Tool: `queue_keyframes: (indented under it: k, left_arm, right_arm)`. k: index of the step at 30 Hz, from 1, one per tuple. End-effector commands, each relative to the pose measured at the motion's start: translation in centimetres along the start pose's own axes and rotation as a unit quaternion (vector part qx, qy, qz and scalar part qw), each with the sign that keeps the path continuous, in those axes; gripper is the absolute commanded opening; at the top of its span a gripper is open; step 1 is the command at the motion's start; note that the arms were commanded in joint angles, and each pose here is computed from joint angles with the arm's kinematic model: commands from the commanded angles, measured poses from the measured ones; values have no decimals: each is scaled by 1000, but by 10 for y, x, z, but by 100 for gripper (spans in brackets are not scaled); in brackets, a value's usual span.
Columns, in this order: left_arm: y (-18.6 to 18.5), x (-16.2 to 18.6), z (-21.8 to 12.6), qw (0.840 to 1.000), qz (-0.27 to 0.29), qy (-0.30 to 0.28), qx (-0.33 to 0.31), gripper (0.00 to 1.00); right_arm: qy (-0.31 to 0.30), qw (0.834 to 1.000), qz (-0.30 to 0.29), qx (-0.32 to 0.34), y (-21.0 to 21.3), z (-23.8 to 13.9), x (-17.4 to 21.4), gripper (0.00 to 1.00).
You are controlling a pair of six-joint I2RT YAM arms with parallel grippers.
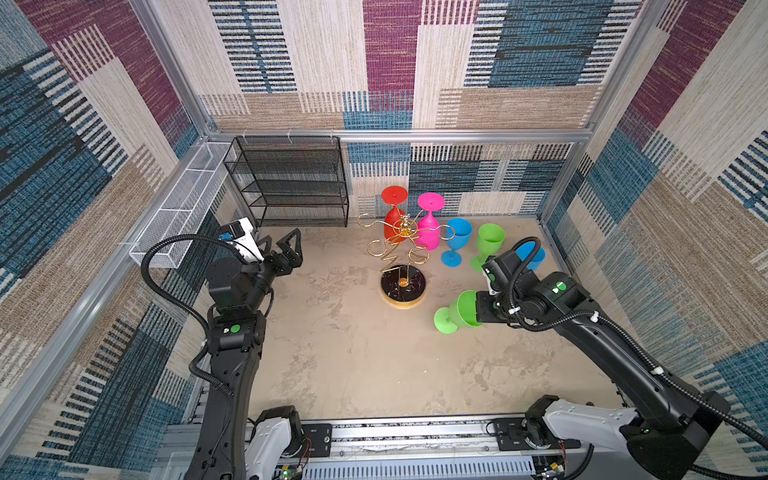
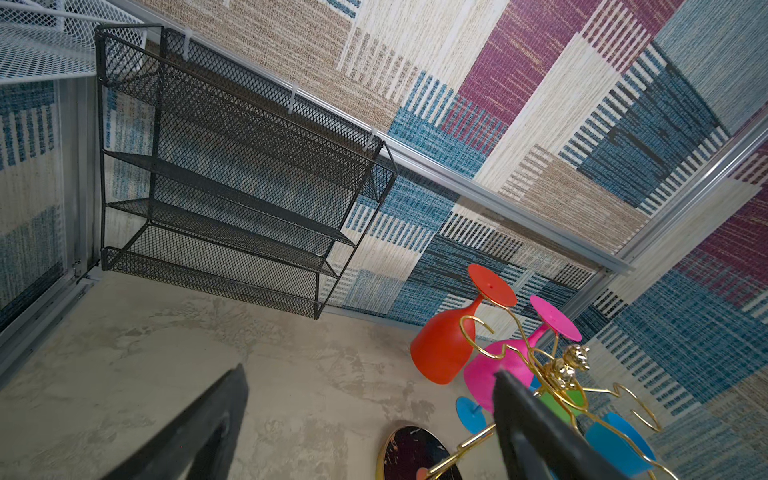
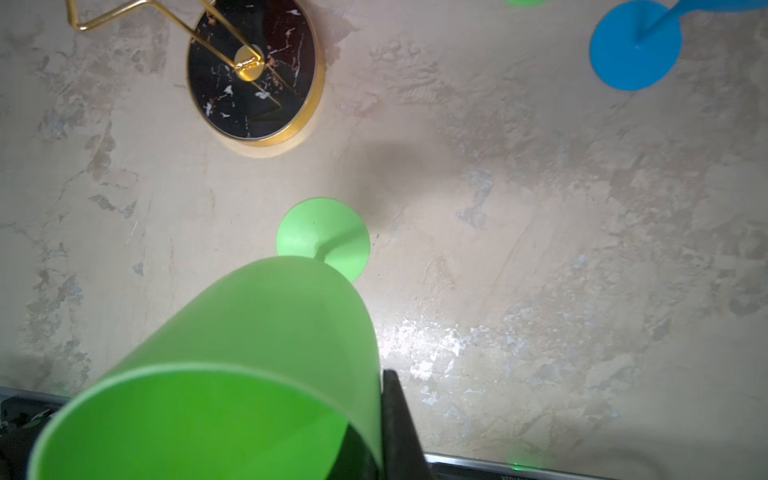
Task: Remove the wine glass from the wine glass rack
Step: 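Carry the green glass with the right gripper toward the loose glasses and lower it, then open the right gripper and raise it off the standing green glass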
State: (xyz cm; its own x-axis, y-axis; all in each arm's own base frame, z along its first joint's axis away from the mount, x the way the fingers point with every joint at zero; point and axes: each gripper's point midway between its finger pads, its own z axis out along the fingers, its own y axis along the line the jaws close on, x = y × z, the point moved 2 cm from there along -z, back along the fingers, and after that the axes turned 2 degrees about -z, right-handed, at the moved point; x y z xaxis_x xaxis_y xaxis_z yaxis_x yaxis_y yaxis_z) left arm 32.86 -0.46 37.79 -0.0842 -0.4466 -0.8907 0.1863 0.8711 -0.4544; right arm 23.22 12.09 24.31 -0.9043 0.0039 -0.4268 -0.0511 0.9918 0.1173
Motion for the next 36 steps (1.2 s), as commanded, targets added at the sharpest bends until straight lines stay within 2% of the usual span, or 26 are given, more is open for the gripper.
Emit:
queue_keyframes:
  k: [1,10,22,32,33,36]
  left_arm:
    - [1,0,2,1000,23,-13,8,93]
    - [12,21,-2,998,53,-22,4,93]
    - [11,37,-8,997,71,-12,13,93]
    - [7,39,-9,997,72,-4,17,93]
    - [6,39,-10,997,71,-4,19,93]
    - [6,39,-10,997,70,-2,19,93]
  right_arm:
    - [-7,999,-17,35,-15,2,-16,0]
    - [8,998,-38,53,-27,39,-60,0]
    - [28,995,-57,74,-34,78,-92,0]
    - [49,994,-66,77,-35,99,-95,9]
    - [49,994,-66,75,-35,100,-95,11]
    - [45,994,-66,73,-34,98,-97,27]
